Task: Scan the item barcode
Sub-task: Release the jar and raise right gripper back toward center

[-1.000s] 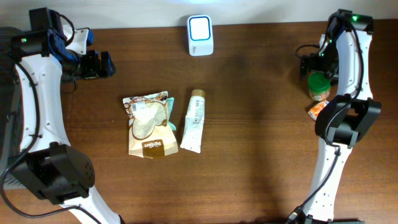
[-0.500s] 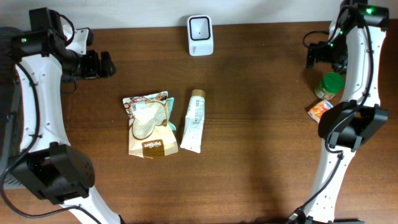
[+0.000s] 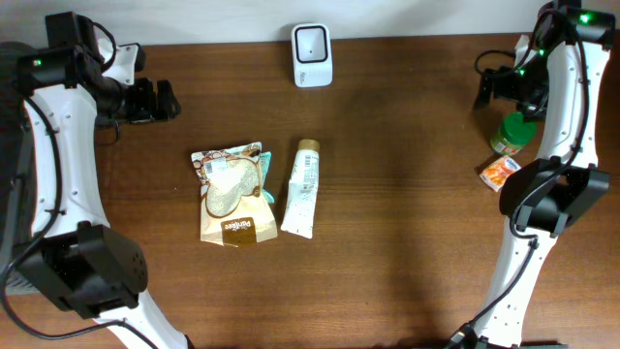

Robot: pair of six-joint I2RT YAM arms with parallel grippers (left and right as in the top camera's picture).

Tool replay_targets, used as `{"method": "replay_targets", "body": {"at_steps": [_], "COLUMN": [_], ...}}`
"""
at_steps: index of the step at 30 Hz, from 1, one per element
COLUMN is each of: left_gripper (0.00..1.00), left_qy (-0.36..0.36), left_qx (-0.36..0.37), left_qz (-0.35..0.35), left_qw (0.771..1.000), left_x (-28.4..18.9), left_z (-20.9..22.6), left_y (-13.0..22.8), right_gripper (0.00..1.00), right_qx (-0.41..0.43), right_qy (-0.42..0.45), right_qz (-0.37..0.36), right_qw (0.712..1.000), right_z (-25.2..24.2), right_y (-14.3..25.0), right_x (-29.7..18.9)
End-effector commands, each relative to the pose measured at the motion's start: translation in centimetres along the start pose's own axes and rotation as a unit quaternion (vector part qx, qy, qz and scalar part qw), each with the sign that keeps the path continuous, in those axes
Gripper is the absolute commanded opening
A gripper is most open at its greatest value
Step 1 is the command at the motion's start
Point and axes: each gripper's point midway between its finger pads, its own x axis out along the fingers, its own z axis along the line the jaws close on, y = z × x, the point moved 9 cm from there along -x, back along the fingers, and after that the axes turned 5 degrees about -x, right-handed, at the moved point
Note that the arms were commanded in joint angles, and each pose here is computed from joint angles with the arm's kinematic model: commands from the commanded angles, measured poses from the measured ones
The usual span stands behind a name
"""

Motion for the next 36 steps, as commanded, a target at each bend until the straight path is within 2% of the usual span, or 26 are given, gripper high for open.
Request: {"method": "replay_targets", "body": {"at_steps": [1, 3, 13, 17, 24, 30, 36], "left_gripper": [0.99, 0.99, 0.99, 0.99, 0.99, 0.99, 0.99], "left_qy": [0.004, 0.004, 0.004, 0.004, 0.004, 0.004, 0.004], "left_qx": [0.013, 0.013, 0.013, 0.013, 0.013, 0.013, 0.013], "left_qz": [-0.013, -0.013, -0.013, -0.013, -0.013, -0.013, -0.013], "left_qw": [1.0, 1.0, 1.0, 1.0, 1.0, 1.0, 1.0], "left_x": [-1.1, -1.1, -1.1, -1.1, -1.1, -1.1, -1.1], "left_z": [-0.5, -0.5, -0.5, -0.5, -0.5, -0.5, -0.5], "left_y": [0.0, 0.0, 0.0, 0.0, 0.0, 0.0, 0.0], "right_gripper": [0.98, 0.98, 0.98, 0.98, 0.98, 0.98, 0.98], "right_qx": [-0.022, -0.038, -0.042, -0.125, -0.24, -0.294, -0.313], "right_qy": [-0.089, -0.127, -0.14, -0.212, -0.231, -0.251, -0.304], "right_qz": [-0.028, -0.034, -0.035, -0.048, -0.027, -0.007, 0.002], "right_qw": [0.995, 0.991, 0.989, 0.968, 0.943, 0.922, 0.9], "right_z": [1.6, 2.2, 2.7, 6.0, 14.4, 20.1, 23.1], "right_y": [0.1, 0.1, 0.0, 0.1, 1.4, 3.2, 4.4], "right_x": [-1.8, -2.0, -2.0, -2.1, -1.2, -0.7, -0.9]}}
